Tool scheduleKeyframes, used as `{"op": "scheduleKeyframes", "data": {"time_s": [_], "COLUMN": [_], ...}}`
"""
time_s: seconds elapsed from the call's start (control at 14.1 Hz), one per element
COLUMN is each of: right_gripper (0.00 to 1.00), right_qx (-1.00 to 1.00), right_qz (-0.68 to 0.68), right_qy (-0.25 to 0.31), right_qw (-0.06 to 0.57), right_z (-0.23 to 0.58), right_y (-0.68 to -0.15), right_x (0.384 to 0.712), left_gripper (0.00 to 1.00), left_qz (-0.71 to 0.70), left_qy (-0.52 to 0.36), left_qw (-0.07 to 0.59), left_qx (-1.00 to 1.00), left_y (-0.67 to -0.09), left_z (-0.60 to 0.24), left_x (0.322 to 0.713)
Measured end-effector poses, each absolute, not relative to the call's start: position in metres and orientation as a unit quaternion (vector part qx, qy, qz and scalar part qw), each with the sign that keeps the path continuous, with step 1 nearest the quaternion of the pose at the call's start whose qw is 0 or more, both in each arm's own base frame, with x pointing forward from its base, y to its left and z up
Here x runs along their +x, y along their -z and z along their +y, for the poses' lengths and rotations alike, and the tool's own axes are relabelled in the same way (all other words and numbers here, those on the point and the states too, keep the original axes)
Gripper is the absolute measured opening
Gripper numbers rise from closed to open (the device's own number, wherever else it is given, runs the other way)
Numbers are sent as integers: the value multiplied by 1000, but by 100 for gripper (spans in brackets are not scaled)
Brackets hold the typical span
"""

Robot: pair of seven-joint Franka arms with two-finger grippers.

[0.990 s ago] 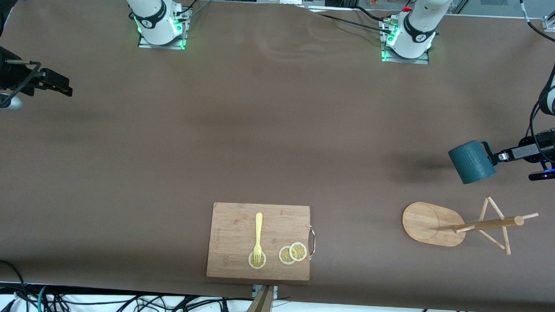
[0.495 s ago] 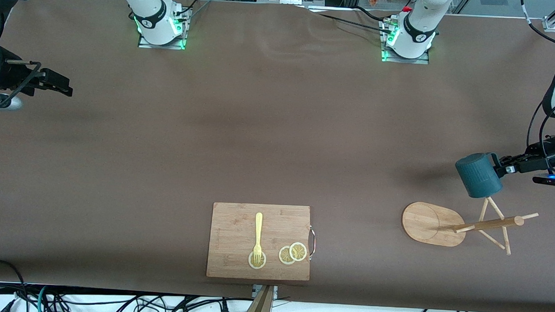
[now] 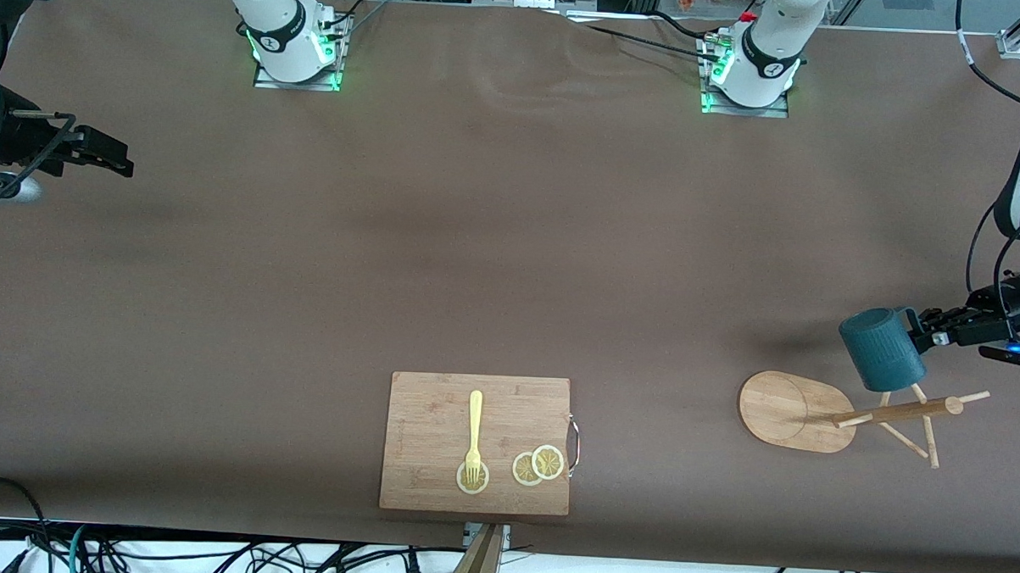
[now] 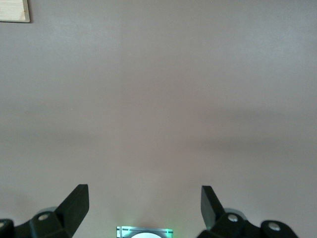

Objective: Pass cup and hang on rack
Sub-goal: 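Hook the mug handle onto a rack peg with the left gripper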

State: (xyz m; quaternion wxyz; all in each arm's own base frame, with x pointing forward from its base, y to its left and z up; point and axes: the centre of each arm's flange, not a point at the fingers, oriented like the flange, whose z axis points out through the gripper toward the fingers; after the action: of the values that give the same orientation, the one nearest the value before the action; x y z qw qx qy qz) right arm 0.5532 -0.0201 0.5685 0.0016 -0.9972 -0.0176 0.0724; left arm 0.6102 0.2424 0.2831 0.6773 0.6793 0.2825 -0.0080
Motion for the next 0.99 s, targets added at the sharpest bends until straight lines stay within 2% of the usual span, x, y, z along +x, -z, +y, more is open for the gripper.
{"op": "scheduleKeyframes", "data": {"time_s": [0.21,0.99], "right_gripper": [100,100], "right_qx": [-997,-997], "right_qz": [-18,-17], "right_qy": [-72,-72], "right_qw": [2,5], "right_z": [-20,-19], "right_y": [-569,-568], "right_x": [553,553], "left_gripper": [21,21], "left_qz": [286,305], "left_qy": [9,9], "left_qw": [680,676], "left_qx": [675,671], "left_y": [-282,-263], "left_z": [247,265], "left_x": [619,613]}}
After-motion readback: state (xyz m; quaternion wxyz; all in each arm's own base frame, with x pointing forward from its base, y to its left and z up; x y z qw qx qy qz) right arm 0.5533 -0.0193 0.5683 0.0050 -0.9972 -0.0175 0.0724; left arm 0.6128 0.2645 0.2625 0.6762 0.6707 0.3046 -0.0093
